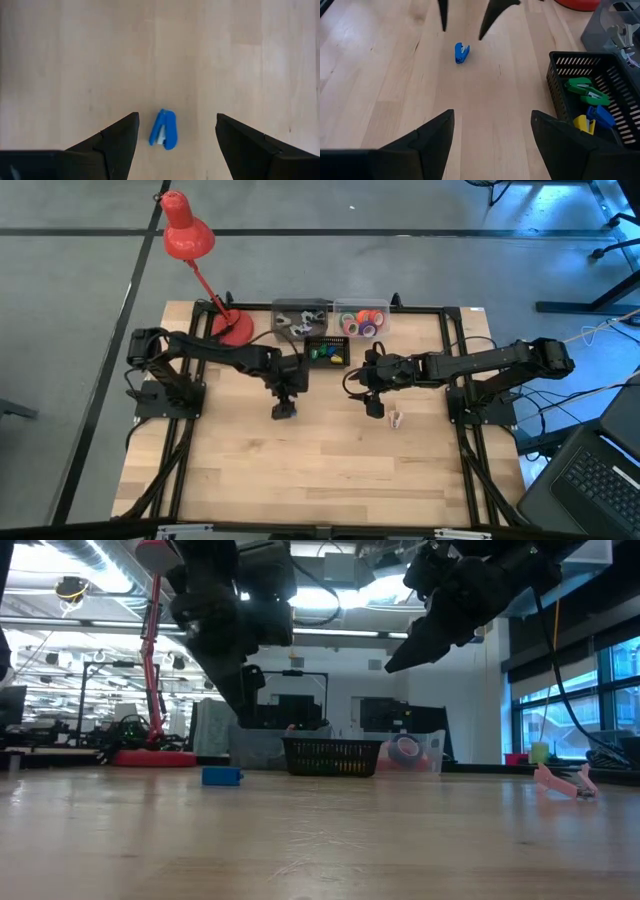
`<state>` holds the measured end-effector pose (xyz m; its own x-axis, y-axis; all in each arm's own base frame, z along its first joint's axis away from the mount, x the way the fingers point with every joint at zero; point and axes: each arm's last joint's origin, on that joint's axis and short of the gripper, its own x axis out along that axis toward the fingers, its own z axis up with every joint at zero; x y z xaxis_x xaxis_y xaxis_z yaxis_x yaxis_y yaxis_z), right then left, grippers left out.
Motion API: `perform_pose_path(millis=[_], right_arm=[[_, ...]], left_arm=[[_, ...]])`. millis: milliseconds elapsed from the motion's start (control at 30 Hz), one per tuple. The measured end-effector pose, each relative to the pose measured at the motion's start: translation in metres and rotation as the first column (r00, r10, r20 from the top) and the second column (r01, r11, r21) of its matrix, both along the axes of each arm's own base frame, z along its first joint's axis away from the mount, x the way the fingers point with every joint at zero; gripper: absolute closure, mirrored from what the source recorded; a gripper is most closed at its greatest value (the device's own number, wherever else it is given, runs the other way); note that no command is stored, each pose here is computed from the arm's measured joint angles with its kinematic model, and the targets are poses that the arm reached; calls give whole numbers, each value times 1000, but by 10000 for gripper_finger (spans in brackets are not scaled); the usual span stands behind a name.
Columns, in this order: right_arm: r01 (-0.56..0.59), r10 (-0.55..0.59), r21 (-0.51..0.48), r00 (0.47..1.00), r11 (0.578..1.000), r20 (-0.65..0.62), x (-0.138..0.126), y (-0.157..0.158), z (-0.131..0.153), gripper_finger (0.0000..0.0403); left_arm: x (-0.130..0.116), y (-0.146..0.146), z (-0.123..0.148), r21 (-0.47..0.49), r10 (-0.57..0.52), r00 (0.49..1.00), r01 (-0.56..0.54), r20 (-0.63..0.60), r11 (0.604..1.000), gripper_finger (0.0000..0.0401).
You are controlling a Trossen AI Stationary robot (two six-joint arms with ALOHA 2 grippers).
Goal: Pick and place Stapler, Stapler remover, tape
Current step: Put the blue stapler into the black bin
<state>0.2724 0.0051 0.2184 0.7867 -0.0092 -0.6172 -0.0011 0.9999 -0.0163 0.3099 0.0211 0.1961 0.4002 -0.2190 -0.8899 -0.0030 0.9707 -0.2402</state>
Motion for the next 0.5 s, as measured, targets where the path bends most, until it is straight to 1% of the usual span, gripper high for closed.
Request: perform_pose_path(millis=[100, 167, 267, 367, 433, 500], right_arm=[[0, 0, 0, 1000, 1000, 0, 0, 0, 0, 137], [0, 0, 0, 1000, 1000, 0, 0, 0, 0, 137], [-1, 1, 0, 1000, 1000, 0, 0, 0, 0, 137], [0, 0, 0, 1000, 1000, 2, 0, 0, 0, 137], [0, 0, 0, 1000, 1000, 9, 1, 0, 1, 137], [0, 0, 0, 1000, 1000, 14, 1, 0, 1, 137]], left_arm=[[1, -12, 0, 28, -31, 1000, 31, -3, 999, 148], [0, -19, -1, 82, -42, 999, 43, -15, 996, 148], [0, -28, -2, 179, -84, 996, 87, -23, 980, 148], [0, -36, -5, 238, -104, 994, 109, -36, 965, 148], [3, -39, -10, 247, -110, 993, 118, -44, 962, 148], [3, -40, -19, 255, -109, 990, 128, -87, 959, 148]])
